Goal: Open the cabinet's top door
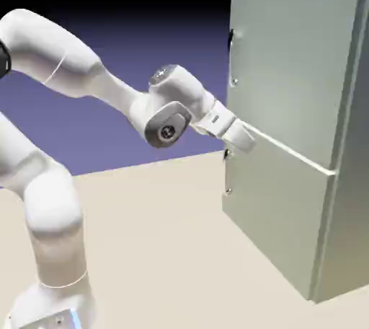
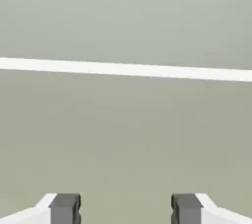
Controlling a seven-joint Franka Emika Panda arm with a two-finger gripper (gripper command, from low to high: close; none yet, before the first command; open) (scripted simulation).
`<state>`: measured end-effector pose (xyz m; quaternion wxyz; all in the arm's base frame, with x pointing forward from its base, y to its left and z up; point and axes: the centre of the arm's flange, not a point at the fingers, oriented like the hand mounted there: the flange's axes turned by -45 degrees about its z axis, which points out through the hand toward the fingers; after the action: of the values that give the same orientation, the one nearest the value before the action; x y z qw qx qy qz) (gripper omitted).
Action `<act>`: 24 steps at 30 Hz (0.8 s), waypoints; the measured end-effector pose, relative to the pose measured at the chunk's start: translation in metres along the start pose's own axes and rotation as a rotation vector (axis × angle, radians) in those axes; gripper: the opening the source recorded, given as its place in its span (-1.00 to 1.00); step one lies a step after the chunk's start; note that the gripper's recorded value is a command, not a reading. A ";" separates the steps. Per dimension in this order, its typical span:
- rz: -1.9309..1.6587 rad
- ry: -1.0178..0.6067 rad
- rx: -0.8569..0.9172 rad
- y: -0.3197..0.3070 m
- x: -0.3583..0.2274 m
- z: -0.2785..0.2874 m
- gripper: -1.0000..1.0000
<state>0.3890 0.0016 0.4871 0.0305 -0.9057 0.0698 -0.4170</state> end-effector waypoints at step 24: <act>1.608 0.394 0.427 -0.081 0.086 -0.146 0.00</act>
<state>0.3410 0.0690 0.6557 0.4743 -0.4666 0.6154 -0.4226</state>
